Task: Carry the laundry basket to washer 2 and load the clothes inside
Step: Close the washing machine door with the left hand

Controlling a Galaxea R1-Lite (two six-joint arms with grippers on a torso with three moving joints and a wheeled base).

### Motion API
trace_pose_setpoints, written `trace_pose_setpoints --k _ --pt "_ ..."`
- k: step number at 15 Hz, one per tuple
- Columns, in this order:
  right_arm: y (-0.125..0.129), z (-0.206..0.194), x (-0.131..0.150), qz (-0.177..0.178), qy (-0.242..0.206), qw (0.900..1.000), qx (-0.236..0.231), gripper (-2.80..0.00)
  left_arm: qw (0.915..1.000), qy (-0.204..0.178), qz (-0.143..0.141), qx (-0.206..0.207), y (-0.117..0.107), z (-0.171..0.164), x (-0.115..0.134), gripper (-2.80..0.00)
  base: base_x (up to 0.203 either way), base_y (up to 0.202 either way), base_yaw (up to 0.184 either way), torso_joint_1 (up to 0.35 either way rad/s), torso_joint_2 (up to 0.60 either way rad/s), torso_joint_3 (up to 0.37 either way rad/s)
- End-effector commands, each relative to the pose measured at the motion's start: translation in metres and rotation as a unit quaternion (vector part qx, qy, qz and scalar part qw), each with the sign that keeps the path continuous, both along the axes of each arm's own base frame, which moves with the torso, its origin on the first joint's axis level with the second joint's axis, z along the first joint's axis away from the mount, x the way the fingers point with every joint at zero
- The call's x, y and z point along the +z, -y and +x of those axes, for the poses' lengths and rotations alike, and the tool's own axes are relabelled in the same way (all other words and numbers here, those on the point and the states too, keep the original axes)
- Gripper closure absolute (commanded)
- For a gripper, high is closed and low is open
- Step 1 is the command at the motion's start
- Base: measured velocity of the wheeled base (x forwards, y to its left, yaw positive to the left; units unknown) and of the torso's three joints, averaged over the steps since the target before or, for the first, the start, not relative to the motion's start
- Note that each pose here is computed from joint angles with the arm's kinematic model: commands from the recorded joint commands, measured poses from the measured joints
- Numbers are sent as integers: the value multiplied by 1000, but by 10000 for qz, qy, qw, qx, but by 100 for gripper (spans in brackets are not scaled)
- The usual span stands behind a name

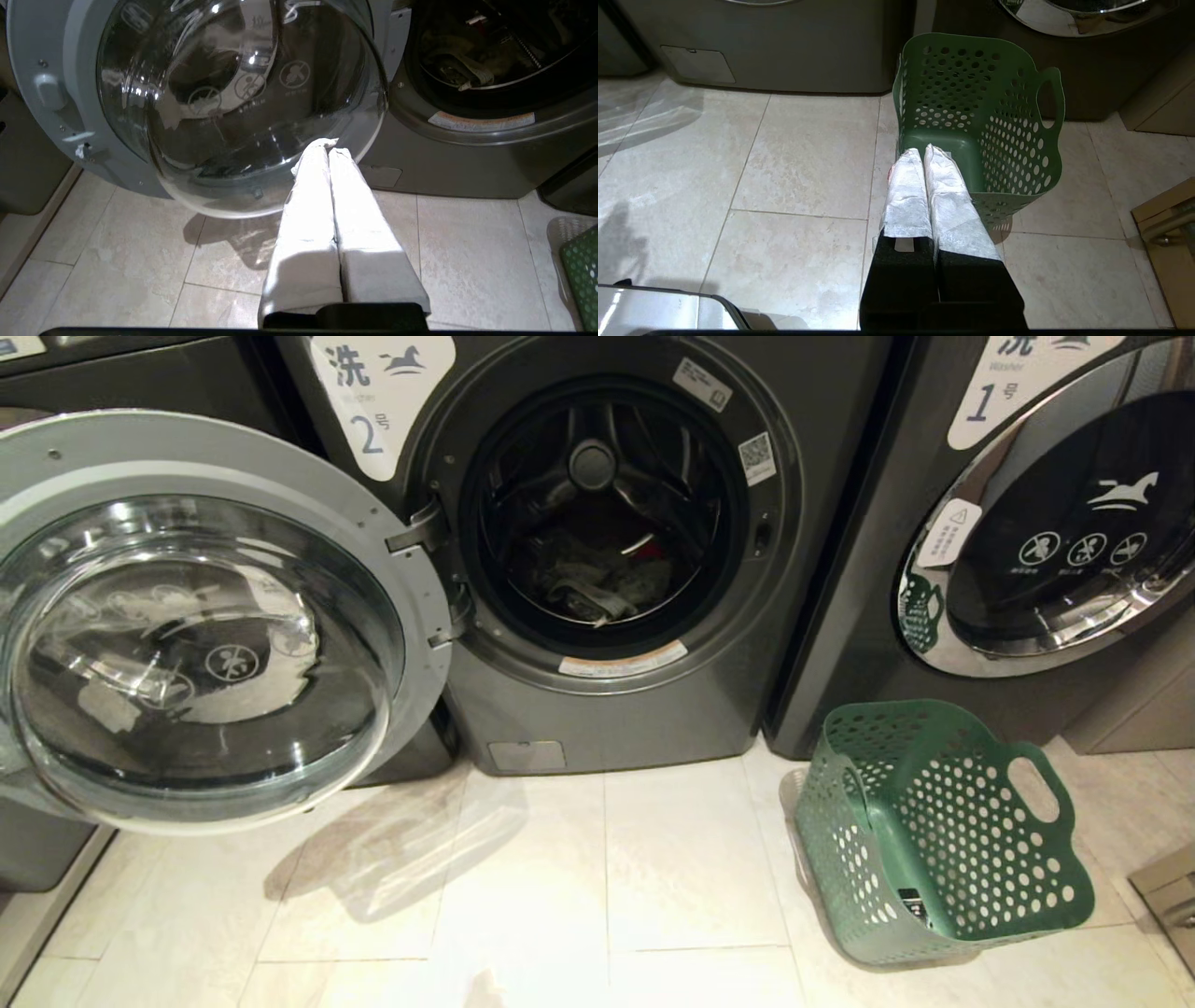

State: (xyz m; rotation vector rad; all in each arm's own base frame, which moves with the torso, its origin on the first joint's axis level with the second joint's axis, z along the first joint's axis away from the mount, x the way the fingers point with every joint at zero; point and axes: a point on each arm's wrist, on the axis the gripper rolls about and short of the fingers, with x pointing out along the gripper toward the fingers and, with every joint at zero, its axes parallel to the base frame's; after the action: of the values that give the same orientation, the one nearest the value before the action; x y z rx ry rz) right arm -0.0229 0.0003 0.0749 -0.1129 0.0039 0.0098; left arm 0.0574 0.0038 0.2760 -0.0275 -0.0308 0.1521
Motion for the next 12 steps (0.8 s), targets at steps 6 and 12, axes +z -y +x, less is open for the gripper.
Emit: trace_pose_setpoints --k 6,12 --pt "0 0 0 -41 -8 10000 6 0 9996 -202 -2 -187 1 -44 -73 0 -105 0 -1 1 -1 2" --pt "0 0 0 -26 -8 10000 7 0 9979 -549 -302 -184 2 -61 -84 0 -94 0 -4 0 0 3"
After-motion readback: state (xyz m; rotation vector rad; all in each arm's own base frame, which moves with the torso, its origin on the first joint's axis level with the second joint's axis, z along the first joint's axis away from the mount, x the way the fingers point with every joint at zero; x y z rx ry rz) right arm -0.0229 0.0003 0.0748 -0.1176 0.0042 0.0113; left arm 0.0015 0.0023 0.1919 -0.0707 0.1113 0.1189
